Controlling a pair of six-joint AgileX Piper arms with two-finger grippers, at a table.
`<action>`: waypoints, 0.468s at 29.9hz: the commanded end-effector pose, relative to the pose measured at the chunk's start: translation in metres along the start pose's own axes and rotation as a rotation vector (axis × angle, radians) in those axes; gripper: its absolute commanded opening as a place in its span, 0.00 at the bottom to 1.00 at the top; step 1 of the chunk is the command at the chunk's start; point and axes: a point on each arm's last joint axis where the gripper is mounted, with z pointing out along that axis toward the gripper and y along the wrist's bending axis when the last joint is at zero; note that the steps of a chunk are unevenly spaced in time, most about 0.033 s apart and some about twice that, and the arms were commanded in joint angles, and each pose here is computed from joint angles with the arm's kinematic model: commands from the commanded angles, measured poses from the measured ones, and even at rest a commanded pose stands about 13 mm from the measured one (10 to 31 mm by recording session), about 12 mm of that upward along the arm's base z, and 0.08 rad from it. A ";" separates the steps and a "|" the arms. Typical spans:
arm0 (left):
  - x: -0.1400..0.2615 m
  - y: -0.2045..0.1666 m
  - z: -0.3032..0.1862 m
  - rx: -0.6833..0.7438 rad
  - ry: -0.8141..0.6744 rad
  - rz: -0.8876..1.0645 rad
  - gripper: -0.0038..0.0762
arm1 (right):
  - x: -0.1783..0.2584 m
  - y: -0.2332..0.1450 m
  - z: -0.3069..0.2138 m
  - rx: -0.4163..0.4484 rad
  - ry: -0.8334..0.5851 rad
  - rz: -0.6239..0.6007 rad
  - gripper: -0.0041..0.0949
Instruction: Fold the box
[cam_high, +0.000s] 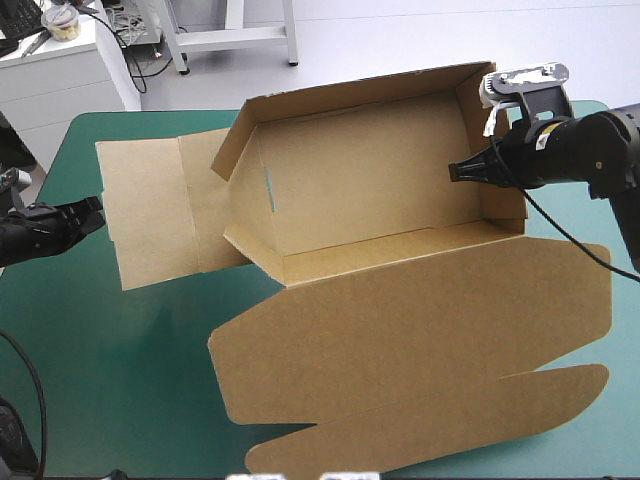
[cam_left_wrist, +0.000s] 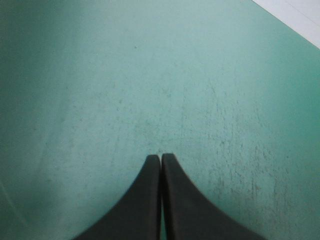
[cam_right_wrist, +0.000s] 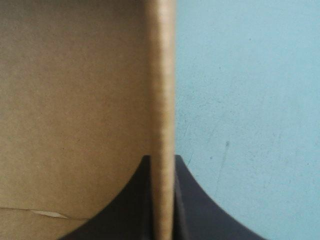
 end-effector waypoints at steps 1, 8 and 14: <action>-0.006 -0.015 -0.014 0.052 -0.050 0.015 0.07 | -0.001 0.000 -0.025 -0.006 -0.063 0.004 0.02; -0.005 -0.018 -0.014 0.084 -0.042 0.045 0.55 | -0.002 0.001 -0.024 -0.010 -0.061 0.005 0.02; -0.005 -0.016 -0.014 0.058 -0.032 0.029 0.81 | -0.002 0.002 -0.024 -0.028 -0.061 0.011 0.02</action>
